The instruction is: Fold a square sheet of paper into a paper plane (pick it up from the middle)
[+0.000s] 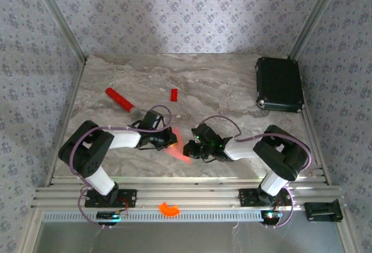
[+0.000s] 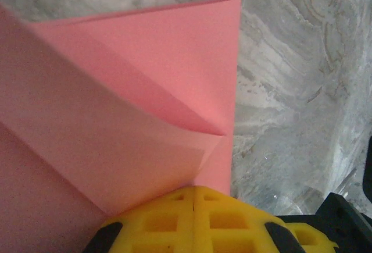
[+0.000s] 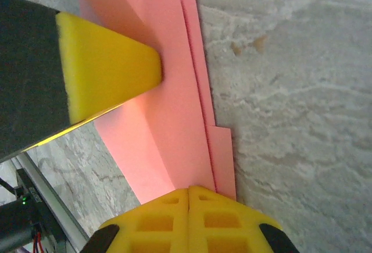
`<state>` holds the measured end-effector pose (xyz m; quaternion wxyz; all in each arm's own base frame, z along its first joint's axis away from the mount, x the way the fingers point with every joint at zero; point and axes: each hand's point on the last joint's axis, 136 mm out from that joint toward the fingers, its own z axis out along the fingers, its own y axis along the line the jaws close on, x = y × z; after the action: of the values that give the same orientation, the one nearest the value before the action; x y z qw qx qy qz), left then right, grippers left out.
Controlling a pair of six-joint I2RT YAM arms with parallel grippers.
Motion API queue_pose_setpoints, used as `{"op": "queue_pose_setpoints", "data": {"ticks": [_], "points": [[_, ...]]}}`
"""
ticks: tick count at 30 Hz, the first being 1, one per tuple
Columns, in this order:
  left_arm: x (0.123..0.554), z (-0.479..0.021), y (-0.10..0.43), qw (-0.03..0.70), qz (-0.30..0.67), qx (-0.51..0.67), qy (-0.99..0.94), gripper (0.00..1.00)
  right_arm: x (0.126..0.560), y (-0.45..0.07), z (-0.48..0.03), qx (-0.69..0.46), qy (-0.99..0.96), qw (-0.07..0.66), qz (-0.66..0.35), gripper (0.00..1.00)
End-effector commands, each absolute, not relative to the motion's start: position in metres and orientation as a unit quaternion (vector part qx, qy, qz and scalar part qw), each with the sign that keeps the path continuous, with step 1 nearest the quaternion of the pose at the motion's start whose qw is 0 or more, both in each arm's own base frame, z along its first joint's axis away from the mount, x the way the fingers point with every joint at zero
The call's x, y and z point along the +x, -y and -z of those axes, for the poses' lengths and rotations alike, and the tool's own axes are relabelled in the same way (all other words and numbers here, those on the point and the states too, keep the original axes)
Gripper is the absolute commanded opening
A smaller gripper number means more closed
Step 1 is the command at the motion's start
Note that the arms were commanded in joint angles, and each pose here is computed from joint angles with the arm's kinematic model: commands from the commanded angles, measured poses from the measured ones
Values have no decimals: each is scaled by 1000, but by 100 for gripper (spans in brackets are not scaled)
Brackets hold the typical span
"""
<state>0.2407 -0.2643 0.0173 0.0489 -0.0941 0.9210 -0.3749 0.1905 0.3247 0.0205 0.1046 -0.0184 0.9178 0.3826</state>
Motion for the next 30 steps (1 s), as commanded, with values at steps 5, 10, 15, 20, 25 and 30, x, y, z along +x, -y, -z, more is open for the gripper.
{"op": "queue_pose_setpoints", "data": {"ticks": [5, 10, 15, 20, 25, 30], "points": [[238, 3, 250, 39, 333, -112, -935, 0, 175, -308, -18, -14, -930, 91, -356, 2], [238, -2, 249, 43, 333, -109, -936, 0, 189, -303, -42, -21, -934, 125, -335, 2], [237, -4, 247, 47, 331, -107, -936, 0, 195, -285, -47, 0, -937, 154, -314, 0], [237, -3, 248, 46, 333, -108, -936, 0, 195, -302, -56, -6, -922, 142, -360, 0], [238, -3, 250, 45, 336, -108, -934, 0, 196, -330, -64, -30, -910, 130, -392, 0], [238, -3, 250, 45, 336, -108, -934, 0, 207, -346, -59, -34, -912, 123, -389, 0]]}}
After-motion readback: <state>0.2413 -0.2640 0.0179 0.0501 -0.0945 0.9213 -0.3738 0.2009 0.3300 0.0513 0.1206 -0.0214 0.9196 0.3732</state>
